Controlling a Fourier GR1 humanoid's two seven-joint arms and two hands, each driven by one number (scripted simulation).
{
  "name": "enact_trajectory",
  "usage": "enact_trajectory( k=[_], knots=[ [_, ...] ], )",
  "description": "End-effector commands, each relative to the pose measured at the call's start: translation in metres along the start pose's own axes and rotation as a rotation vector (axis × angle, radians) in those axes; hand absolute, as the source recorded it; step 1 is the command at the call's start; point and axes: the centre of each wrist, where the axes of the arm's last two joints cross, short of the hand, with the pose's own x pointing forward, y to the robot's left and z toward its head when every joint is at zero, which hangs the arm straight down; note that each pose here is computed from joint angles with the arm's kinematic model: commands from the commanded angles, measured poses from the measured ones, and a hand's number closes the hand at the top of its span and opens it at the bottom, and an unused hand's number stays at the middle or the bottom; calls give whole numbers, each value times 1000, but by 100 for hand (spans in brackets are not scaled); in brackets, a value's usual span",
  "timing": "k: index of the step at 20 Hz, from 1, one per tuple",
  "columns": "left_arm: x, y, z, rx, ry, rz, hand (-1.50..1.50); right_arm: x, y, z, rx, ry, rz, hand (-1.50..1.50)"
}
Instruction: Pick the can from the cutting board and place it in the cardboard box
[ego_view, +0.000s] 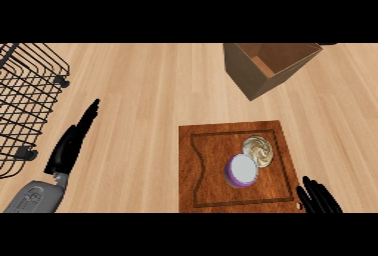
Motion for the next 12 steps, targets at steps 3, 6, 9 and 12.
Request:
enact_trajectory(
  k=[3,6,9,12],
  knots=[
    [7,-8,-15,5,-4,11,0,-1,14,-22,-92,-40,37,-150],
    [5,-8,-2,-19,-8,10,0,1,10,-24,-96,-49,54,-150],
    [1,-1,0,5,1,12,0,-6,18,-25,-37,-35,74,-150],
    [1,-1,13,0,-20,4,0,4,43,-49,0,-15,92,-150]
  ],
)
